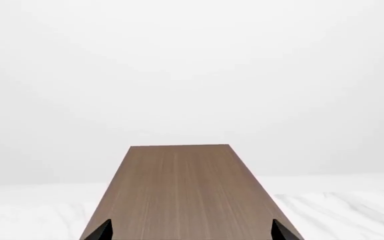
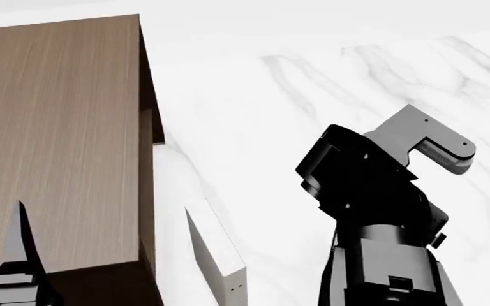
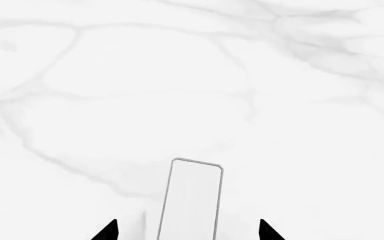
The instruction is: Pick up the book in the middle and place it on the cabinet shelf.
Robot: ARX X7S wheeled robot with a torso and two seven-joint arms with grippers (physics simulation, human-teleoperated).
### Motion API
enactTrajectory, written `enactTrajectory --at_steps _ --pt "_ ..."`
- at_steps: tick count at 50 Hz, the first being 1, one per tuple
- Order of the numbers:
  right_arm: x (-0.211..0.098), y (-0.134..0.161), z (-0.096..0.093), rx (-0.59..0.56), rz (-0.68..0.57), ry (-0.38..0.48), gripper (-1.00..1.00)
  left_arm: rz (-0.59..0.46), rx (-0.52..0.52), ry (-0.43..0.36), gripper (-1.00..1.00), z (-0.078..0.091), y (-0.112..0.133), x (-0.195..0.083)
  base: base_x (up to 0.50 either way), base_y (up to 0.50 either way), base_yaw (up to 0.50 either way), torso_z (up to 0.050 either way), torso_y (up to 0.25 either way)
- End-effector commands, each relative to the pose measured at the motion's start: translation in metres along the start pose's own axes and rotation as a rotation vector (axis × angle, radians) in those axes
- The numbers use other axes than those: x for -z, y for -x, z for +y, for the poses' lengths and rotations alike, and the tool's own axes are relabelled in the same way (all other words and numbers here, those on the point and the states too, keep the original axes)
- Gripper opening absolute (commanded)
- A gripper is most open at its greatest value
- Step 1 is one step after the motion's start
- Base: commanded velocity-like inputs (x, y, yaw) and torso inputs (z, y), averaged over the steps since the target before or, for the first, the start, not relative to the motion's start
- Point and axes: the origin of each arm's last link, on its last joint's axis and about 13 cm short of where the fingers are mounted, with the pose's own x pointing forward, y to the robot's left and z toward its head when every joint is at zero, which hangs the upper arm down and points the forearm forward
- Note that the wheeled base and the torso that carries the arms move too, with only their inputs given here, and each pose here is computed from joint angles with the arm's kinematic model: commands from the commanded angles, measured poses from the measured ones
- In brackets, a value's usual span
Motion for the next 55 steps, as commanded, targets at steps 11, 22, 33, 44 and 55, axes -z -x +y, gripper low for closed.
enactTrajectory --at_steps 11,22,33,44,55 --pt "0.017 -0.010 -0.002 -0.034 -0.015 0.074 1.00 -0.008 -0.007 0.023 1.00 0.002 -0.002 0.000 0.00 0.00 0.00 0.000 0.000" --pt "0.021 -0.009 -0.001 -0.060 -0.028 0.092 -1.00 -0.011 -0.004 0.017 1.00 0.001 -0.003 0.000 0.00 0.00 0.00 0.000 0.000" --pt "0.015 -0.020 0.003 -0.189 -0.346 -0.060 -1.00 -0.017 -0.002 0.022 1.00 0.002 -0.003 -0.001 0.00 0.00 0.00 0.000 0.000" --pt "-0.012 0.003 0.001 -0.359 -0.632 -0.164 -1.00 -0.012 -0.001 0.030 1.00 0.001 -0.003 0.000 0.00 0.00 0.00 0.000 0.000" --pt "-0.031 0.046 0.003 -0.586 -0.799 -0.504 -1.00 -0.010 0.001 0.024 1.00 0.000 -0.003 0.002 0.00 0.00 0.00 0.000 0.000"
